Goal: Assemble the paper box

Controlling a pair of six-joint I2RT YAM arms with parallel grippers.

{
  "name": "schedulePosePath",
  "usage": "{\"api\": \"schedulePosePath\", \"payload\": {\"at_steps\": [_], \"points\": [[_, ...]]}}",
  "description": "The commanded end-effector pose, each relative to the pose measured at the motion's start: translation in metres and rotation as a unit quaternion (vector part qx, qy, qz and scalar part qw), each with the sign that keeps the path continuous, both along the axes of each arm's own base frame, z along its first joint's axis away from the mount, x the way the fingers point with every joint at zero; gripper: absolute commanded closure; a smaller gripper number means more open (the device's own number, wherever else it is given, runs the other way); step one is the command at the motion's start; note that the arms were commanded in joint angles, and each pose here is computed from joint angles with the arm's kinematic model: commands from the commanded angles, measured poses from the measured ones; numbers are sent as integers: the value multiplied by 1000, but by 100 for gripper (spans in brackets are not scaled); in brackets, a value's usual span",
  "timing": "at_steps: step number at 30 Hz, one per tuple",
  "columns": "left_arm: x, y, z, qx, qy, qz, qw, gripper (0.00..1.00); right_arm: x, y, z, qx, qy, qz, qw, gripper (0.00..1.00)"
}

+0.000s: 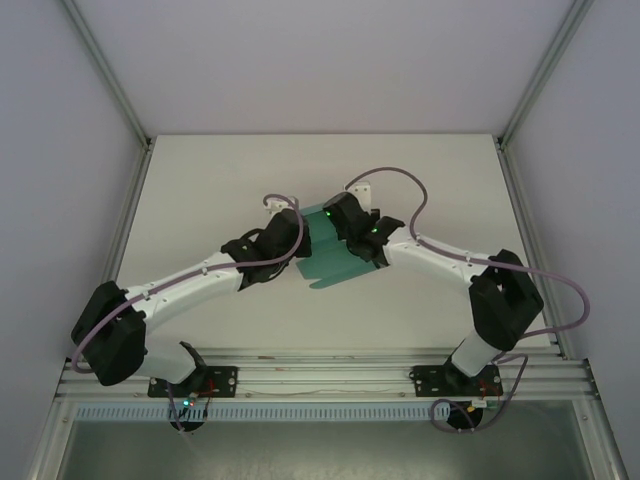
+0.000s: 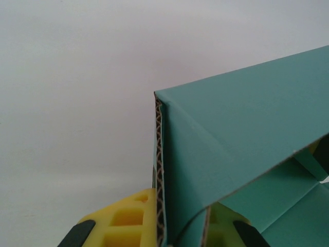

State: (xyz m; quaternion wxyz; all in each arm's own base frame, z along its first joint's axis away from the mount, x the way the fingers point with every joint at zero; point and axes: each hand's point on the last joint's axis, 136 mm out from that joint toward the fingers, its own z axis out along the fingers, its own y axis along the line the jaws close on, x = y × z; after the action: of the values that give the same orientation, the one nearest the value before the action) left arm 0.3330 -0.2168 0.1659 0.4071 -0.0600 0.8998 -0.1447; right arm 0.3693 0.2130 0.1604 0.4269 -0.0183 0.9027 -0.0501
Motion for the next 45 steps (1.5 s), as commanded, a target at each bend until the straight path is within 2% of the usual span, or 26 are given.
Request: {"api": "schedulePosePath", "payload": {"at_steps": [1,4,7,9,11,12,14,18,22,25,27,34,38,41,45], "points": [[1,41,-2,39,8,72,997,100,1,-125,11,-222,-37,-194,955,100],[4,32,-6,37,14,57,998,100,9,-106,1,-174,-25,-157,972,100],[7,28,-9,38,18,52,998,100,15,-67,-15,-52,-20,-79,995,98],[8,25,-9,34,19,48,998,100,16,-32,-14,36,-35,-2,999,95],[9,19,-9,24,19,39,999,100,14,-6,-7,102,-53,61,991,81],[9,16,-8,19,18,34,999,100,13,3,-2,125,-61,79,987,80],[9,11,-8,10,17,25,999,100,11,18,2,146,-56,118,981,78],[8,7,-8,1,16,18,1000,100,-3,44,10,182,-37,192,964,57],[6,10,-6,0,10,16,1000,100,-20,48,29,217,-56,228,948,38],[5,13,-1,-1,-2,15,1000,100,-33,39,50,232,-81,229,942,21],[3,14,3,0,-10,9,1000,100,-40,26,63,236,-100,217,942,0],[-4,19,12,13,-16,-10,1000,100,-64,-36,95,231,-169,125,950,0],[-14,5,14,27,-17,-91,995,100,-81,-72,101,230,-191,68,952,0],[-25,-5,5,59,13,-158,986,100,-93,-92,101,231,-190,37,953,0],[-41,-16,-18,77,98,-209,970,100,-104,-110,89,213,-157,6,964,0]]}}
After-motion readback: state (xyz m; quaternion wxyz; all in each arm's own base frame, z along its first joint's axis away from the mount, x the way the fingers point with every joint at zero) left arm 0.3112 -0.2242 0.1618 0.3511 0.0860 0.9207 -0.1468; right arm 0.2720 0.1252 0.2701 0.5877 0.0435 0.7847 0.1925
